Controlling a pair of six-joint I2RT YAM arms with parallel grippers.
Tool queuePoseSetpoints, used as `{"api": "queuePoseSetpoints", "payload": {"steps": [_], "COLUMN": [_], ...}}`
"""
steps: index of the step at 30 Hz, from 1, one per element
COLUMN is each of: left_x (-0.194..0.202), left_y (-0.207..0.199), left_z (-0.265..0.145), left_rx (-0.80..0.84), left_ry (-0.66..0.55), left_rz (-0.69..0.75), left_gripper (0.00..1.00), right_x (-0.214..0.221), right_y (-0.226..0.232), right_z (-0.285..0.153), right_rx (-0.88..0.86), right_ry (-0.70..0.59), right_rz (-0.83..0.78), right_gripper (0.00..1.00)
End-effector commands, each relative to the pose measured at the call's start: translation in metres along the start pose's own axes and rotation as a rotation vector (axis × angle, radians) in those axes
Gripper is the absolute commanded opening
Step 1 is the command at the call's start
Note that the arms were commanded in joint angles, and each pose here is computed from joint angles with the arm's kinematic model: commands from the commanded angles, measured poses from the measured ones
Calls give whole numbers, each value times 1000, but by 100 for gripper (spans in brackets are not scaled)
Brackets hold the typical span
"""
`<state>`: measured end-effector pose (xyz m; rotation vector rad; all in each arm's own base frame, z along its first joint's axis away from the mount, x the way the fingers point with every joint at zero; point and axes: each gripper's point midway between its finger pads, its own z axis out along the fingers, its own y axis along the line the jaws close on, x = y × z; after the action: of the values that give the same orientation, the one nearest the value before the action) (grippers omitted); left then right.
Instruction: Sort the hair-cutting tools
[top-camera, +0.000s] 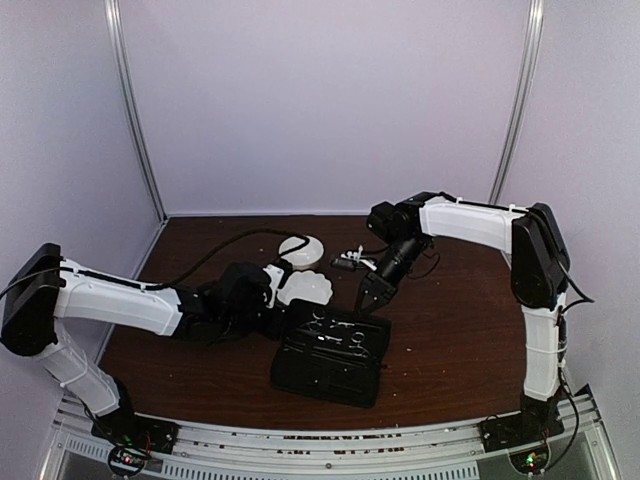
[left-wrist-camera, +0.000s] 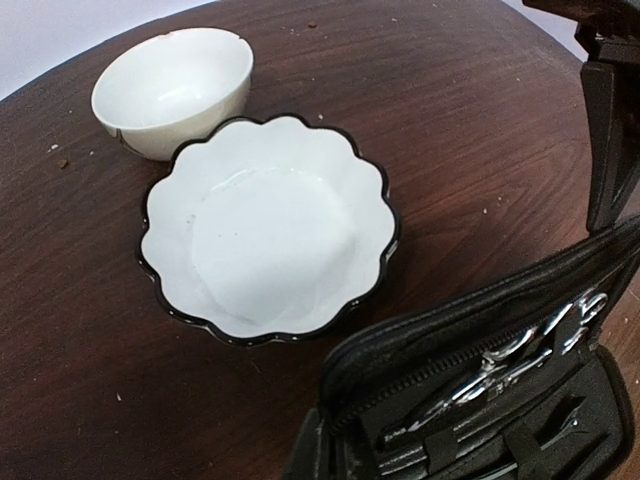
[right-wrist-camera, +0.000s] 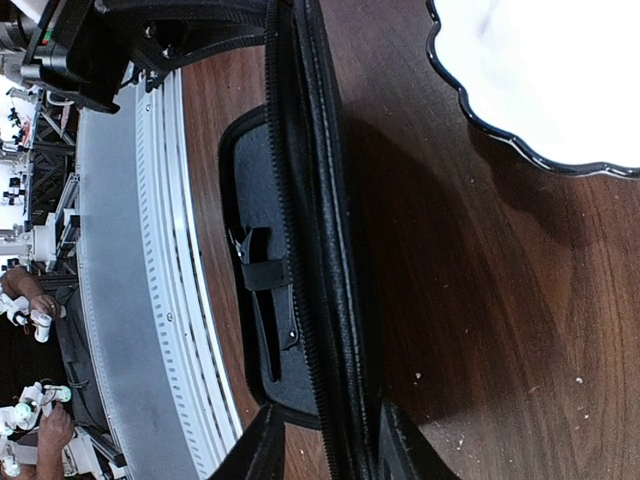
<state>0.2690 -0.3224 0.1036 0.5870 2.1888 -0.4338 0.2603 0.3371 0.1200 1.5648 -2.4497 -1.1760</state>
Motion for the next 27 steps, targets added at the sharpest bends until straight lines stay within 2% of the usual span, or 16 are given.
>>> {"api": "queuePoseSetpoints", "payload": {"steps": [1, 12, 16, 17, 19, 21, 23, 27], "left_x": [-26, -23, -23, -23, -21, -22, -24, -20], "left_y": [-4, -6, -6, -7, -6, -8, -12, 0], "left_z": [-9, -12, -14, -15, -17, -24, -34, -51], "left_rx": [6, 2, -2, -2, -8, 1, 26, -3], "left_ry": [-102, -101, -100, -95, -80, -85, -98, -98], "left_rz": [-9, -4, -1, 3, 14, 28, 44, 38], "left_gripper": [0, 0, 0, 2, 20, 30, 35, 37], "right_x": [-1, -4, -8, -9, -13, -20, -24, -29], "right_y": [8, 7, 5, 5, 5, 9, 14, 24], "right_z": [7, 21, 18, 15, 6, -4, -14, -20], "right_rx": [-32, 8, 46, 62, 104, 144, 176, 237], "right_ry": [6, 37, 34, 29, 17, -8, -26, -32], "right_rz": [1, -10, -18, -24, -45, -76, -104, -169], "right_gripper": [29, 1, 0, 0, 0, 0, 0, 0]}}
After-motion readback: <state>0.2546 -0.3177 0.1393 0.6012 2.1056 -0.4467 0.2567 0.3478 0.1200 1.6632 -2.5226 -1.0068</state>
